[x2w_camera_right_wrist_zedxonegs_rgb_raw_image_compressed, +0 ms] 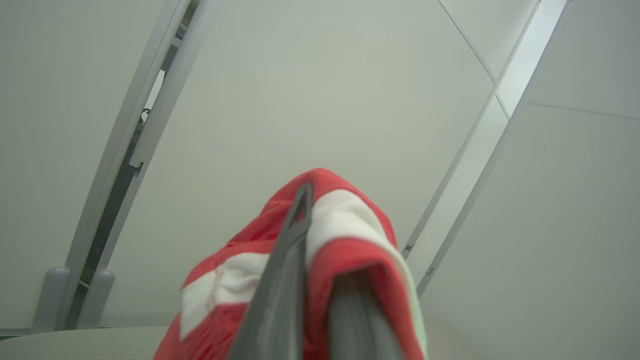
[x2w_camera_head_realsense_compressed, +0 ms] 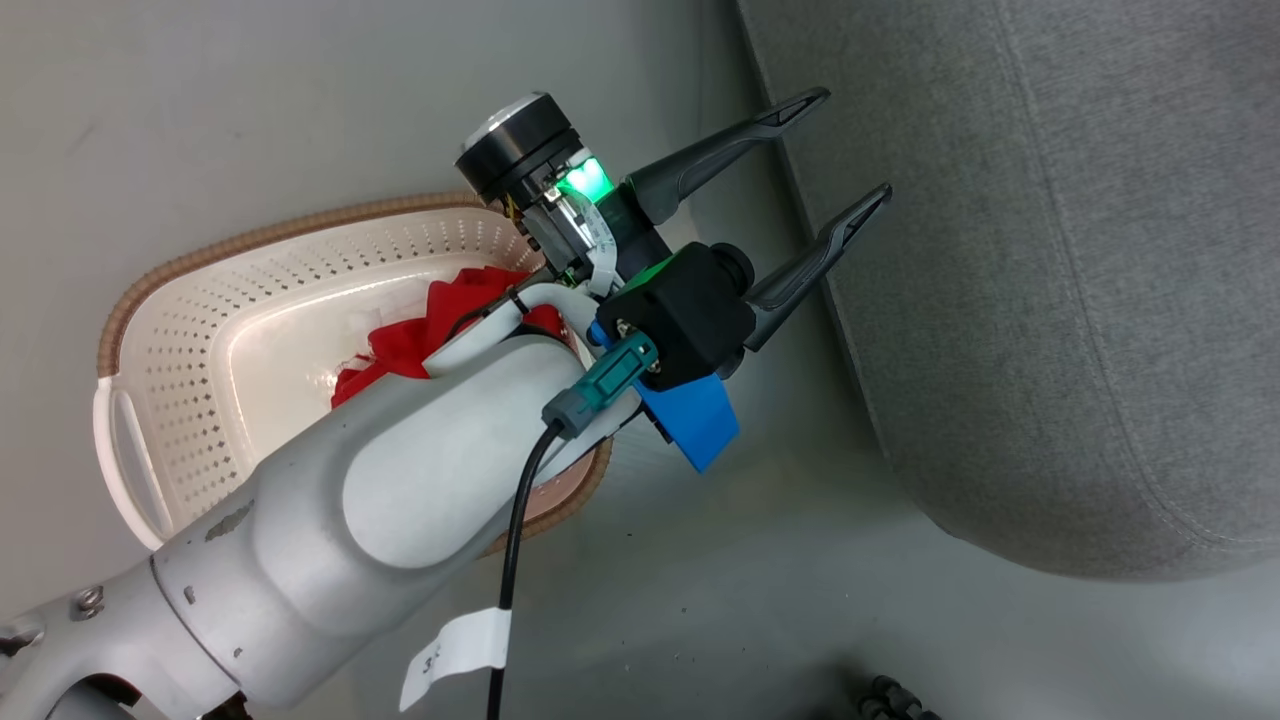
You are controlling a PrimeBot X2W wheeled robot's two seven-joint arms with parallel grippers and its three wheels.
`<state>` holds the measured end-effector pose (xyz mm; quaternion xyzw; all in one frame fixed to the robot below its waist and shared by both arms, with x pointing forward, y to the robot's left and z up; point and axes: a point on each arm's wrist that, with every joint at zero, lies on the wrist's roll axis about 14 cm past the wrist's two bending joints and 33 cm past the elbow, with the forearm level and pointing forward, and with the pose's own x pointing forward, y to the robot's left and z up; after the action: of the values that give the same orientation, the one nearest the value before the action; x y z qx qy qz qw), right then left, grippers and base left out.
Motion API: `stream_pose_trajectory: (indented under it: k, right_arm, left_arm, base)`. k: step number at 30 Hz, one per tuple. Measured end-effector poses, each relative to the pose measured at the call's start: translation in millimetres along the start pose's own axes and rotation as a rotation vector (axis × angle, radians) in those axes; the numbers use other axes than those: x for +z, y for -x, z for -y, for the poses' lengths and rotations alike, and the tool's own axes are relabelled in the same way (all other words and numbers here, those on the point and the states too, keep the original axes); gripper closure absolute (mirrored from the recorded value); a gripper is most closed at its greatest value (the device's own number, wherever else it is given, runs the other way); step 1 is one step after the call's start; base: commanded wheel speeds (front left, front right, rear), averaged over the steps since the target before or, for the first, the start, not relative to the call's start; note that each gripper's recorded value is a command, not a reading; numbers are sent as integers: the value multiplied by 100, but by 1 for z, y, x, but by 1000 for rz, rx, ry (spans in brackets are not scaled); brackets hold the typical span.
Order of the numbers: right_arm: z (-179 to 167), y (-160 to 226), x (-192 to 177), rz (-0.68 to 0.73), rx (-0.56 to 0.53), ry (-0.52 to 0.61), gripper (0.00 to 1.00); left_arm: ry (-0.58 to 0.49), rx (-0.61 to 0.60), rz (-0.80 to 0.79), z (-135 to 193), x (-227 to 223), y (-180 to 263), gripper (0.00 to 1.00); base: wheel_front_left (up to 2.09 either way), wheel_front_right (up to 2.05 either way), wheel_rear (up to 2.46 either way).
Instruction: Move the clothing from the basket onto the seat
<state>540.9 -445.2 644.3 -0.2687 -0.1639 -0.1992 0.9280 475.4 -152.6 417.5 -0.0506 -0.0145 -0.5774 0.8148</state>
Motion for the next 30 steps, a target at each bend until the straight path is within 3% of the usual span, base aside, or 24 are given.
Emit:
stream_pose_trajectory:
  k: [7, 11, 21, 22, 23, 30]
  right_arm:
    - [-33, 23, -88, -220, 27, -18, 100]
    - [-65, 60, -133, -355, 51, -65, 100]
    - [-86, 117, -176, -532, 36, -140, 100]
    - [-84, 119, -175, -532, 28, -144, 31]
    - [-82, 120, -173, -527, 20, -146, 0]
    - [-63, 143, -153, -515, 1, -135, 0]
  left_arm:
    - [34, 10, -29, -8, -29, 7, 0]
    - [46, 10, -42, -8, -38, 10, 0]
    - [44, 8, -53, -9, -42, 13, 0]
    - [41, 10, -54, -9, -41, 13, 0]
    - [38, 12, -55, -10, -41, 13, 0]
    - [24, 29, -36, -7, -21, 13, 0]
  base:
    - [0, 0, 0]
    - [0, 0, 0]
    - [0, 0, 0]
    - [0, 0, 0]
    - [0, 0, 0]
    - [0, 0, 0]
